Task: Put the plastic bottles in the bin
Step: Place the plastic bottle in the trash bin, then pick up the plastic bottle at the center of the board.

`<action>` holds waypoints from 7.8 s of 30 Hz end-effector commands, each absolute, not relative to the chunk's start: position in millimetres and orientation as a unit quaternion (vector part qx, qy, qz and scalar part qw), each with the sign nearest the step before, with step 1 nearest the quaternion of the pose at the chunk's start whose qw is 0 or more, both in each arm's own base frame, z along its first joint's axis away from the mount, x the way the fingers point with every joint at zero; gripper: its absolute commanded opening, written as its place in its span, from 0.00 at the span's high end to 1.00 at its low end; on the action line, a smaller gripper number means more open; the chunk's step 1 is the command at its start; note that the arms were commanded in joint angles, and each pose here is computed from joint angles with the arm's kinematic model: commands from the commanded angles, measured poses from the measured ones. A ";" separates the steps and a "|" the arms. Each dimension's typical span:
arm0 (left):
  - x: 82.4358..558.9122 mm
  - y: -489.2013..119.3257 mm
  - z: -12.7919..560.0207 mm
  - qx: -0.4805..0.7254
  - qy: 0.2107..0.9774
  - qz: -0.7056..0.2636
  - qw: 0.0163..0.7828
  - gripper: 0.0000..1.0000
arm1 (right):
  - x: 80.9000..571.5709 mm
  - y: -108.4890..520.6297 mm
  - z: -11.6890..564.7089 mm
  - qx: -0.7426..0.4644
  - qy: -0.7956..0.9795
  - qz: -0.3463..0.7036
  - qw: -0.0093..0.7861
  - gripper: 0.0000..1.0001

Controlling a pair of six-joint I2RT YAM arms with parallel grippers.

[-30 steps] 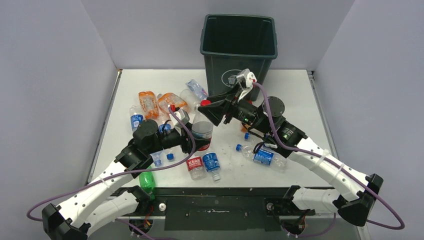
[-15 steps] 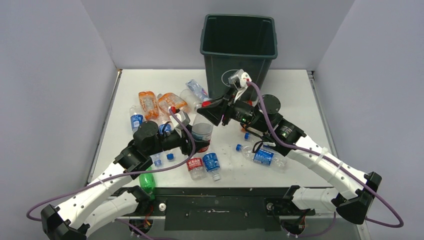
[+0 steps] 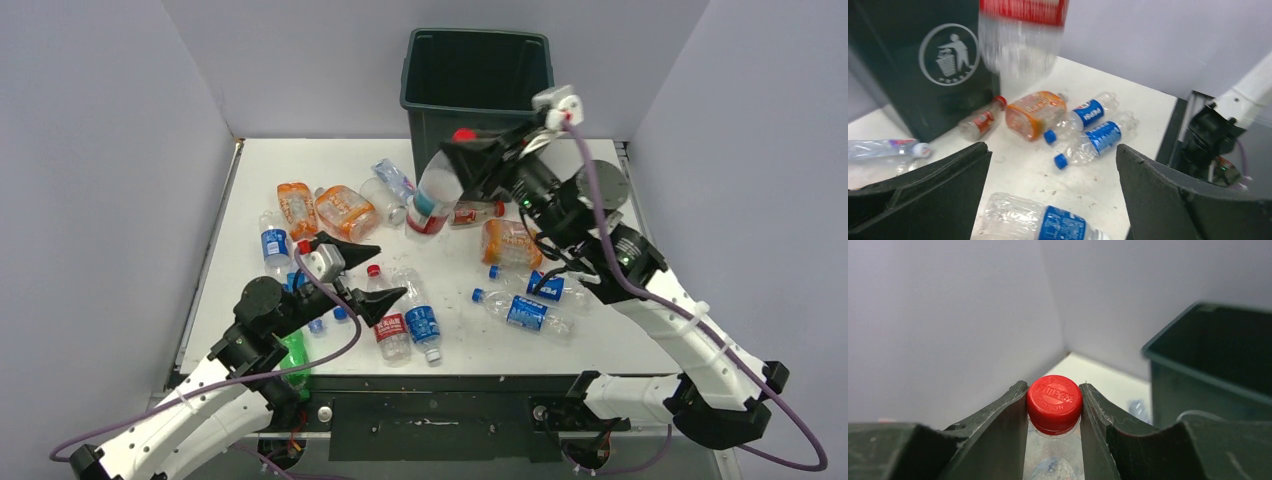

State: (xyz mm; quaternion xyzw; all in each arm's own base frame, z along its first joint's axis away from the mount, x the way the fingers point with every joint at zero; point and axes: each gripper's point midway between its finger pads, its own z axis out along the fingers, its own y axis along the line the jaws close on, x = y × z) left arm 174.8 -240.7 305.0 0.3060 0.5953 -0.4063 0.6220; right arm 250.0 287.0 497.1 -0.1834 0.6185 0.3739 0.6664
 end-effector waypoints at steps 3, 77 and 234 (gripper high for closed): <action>203.0 -210.6 338.8 0.225 0.570 -0.340 0.713 0.04 | 281.7 189.5 605.9 0.010 0.523 0.260 0.812 0.95; 229.3 -180.1 321.5 0.184 0.609 -0.214 0.741 0.04 | 197.4 279.3 143.1 -0.148 0.812 0.332 0.456 0.07; 176.8 -287.8 309.0 0.319 0.578 -0.464 0.590 0.73 | 226.0 303.7 446.8 -0.140 0.628 0.393 0.657 0.65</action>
